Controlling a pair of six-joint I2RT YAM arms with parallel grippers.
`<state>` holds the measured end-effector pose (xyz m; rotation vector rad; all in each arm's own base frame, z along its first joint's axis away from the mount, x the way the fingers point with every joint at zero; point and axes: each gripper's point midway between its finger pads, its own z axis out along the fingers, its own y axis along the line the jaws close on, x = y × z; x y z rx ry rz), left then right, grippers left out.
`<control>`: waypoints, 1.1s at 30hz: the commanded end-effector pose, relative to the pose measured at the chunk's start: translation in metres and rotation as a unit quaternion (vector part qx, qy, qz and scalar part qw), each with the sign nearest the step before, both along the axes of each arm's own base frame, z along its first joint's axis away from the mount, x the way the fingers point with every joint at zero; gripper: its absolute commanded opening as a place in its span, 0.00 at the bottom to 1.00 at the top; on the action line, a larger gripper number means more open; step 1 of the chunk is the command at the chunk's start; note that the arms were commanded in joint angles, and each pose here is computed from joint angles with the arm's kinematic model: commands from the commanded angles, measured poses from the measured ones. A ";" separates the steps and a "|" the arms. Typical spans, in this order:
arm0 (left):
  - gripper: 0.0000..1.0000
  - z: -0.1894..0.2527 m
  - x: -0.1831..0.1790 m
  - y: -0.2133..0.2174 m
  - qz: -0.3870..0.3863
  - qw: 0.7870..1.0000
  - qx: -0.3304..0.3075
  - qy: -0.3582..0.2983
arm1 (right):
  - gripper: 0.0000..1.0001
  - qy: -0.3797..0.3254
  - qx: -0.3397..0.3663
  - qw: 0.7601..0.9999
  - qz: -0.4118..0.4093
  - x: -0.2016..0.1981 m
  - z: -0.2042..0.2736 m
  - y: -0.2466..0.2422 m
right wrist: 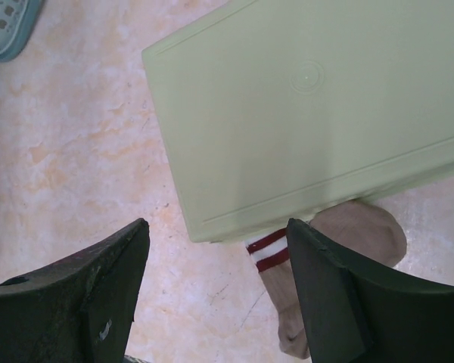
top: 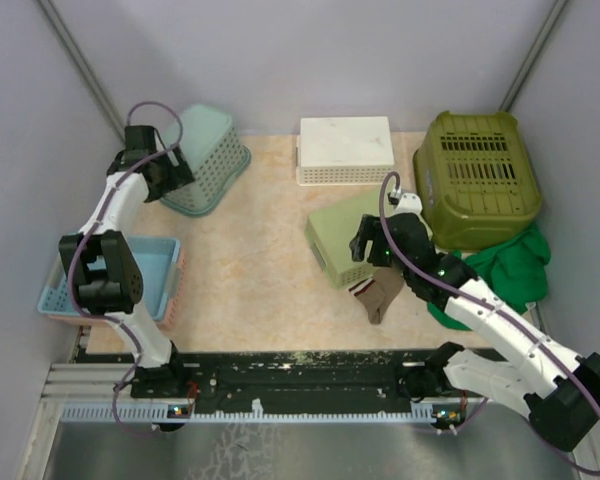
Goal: Turn the large container upside down
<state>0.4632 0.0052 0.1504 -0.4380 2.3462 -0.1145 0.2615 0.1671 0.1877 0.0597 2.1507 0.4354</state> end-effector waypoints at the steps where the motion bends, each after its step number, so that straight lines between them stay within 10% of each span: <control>1: 0.95 0.026 0.018 0.031 0.056 0.998 -0.013 -0.013 | 0.73 -0.036 0.007 0.999 -0.018 0.003 0.026 -0.010; 13: 0.91 0.043 -0.025 -0.079 -0.101 0.991 -0.001 -0.082 | 0.73 -0.024 0.010 1.000 -0.001 0.012 0.019 0.005; 25: 0.97 0.023 0.071 0.016 -0.017 0.999 0.005 -0.038 | 0.73 -0.038 0.008 0.999 0.016 0.020 0.035 0.014; 33: 1.00 0.037 0.009 -0.002 0.004 1.000 -0.014 -0.022 | 0.73 -0.029 0.004 0.999 0.016 0.018 0.029 0.013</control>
